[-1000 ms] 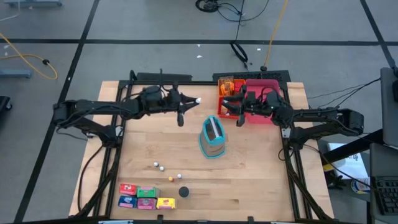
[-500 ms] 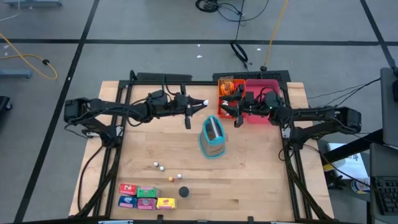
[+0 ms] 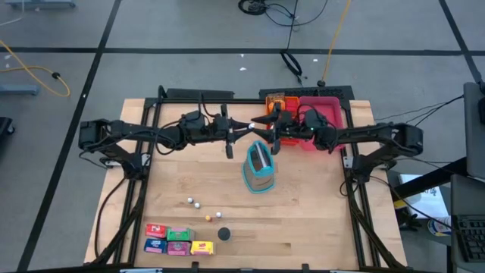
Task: Pick & Place Kitchen Items
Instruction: Put the small orange food coloring bottle into the red bin
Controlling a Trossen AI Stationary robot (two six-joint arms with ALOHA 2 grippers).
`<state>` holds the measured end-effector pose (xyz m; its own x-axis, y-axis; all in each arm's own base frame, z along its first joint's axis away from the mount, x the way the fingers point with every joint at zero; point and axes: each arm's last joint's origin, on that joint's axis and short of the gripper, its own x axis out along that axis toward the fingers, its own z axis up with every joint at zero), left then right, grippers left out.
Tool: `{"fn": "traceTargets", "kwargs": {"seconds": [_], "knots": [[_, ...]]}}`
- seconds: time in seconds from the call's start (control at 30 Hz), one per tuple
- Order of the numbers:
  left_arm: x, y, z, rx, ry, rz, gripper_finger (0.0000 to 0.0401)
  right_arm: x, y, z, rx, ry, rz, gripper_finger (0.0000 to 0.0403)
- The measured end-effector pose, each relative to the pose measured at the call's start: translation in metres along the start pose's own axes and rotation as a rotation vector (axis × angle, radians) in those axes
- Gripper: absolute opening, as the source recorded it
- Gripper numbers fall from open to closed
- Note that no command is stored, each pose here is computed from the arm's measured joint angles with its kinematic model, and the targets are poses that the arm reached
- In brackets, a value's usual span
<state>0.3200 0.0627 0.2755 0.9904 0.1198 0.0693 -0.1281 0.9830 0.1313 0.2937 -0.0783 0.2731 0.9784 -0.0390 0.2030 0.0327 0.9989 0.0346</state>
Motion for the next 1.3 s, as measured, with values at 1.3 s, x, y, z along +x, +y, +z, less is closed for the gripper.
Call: {"fn": "traceTargets", "kwargs": {"seconds": [1.3], "knots": [[-0.002, 0.003, -0.006, 0.026, 0.101, 0.123, 0.0108, -0.005, -0.004, 0.0, -0.059, 0.075, -0.069, 0.0043]]}}
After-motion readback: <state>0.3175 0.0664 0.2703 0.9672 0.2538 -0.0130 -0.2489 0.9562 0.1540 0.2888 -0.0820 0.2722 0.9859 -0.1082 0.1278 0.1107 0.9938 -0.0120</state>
